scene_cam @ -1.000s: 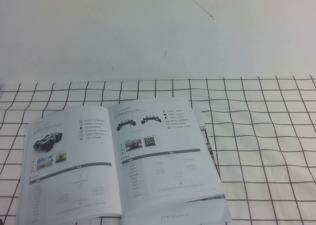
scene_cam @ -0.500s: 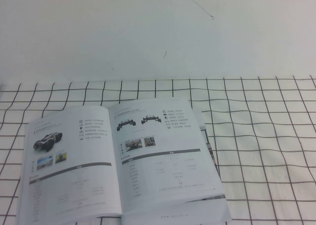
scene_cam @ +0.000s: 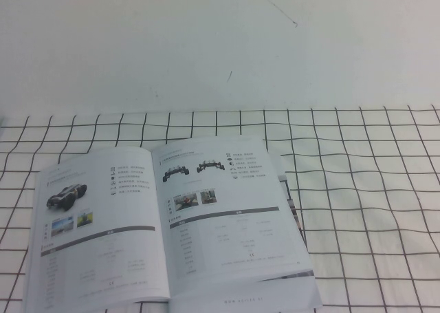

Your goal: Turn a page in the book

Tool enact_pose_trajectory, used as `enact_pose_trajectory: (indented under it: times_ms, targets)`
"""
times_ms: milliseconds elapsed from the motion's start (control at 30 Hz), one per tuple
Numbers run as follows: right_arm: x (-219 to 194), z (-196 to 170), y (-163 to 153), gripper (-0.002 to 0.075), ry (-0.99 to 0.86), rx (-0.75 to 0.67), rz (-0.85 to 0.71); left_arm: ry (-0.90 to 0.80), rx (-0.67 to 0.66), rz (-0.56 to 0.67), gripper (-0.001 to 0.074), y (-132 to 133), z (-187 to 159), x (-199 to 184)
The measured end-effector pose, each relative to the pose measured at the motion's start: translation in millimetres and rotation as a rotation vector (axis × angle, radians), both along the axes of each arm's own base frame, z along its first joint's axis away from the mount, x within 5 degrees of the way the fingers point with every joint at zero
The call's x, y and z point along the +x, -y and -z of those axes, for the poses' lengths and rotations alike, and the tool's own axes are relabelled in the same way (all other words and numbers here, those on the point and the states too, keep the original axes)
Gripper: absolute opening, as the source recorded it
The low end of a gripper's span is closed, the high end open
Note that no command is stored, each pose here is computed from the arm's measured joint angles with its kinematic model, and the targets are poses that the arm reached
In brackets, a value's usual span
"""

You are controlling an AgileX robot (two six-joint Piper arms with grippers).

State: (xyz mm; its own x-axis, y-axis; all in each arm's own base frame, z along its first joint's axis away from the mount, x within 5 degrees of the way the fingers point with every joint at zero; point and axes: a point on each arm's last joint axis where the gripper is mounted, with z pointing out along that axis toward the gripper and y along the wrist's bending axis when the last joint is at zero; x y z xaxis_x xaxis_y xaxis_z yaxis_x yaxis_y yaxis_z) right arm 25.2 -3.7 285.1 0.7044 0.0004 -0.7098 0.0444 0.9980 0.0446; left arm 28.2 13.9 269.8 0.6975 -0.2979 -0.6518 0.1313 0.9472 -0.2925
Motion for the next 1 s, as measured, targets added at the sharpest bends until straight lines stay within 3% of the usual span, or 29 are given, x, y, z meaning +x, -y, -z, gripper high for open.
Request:
enact_pose_trajectory:
  times_ms: [133, 300, 500, 667, 767, 1000]
  targets:
    - [-1, -22, -1, -0.0002, -0.170, 0.002, -0.012, -0.129, -0.128, 0.063, -0.0003, -4, -33, -4]
    - [-5, -47, -3, -0.0002, -0.399, 0.005, -0.024, -0.271, 0.016, 0.076, -0.0003, 4, -74, -8]
    - [17, -67, -4, -0.0002, -0.718, 0.047, -0.065, -0.447, 0.123, 0.156, -0.0003, 18, -99, 26]
    - [50, -72, -8, -0.0002, -1.063, -0.034, -0.102, -0.662, 0.165, 0.236, -0.0003, 29, -84, 72]
    - [69, -70, -16, -0.0002, -1.271, -0.129, -0.207, -0.809, 0.160, 0.299, -0.0003, 36, -66, 100]
    - [115, -50, -32, -0.0002, -1.537, -0.250, -0.484, -1.182, 0.085, 0.631, -0.0003, 66, -34, 157]
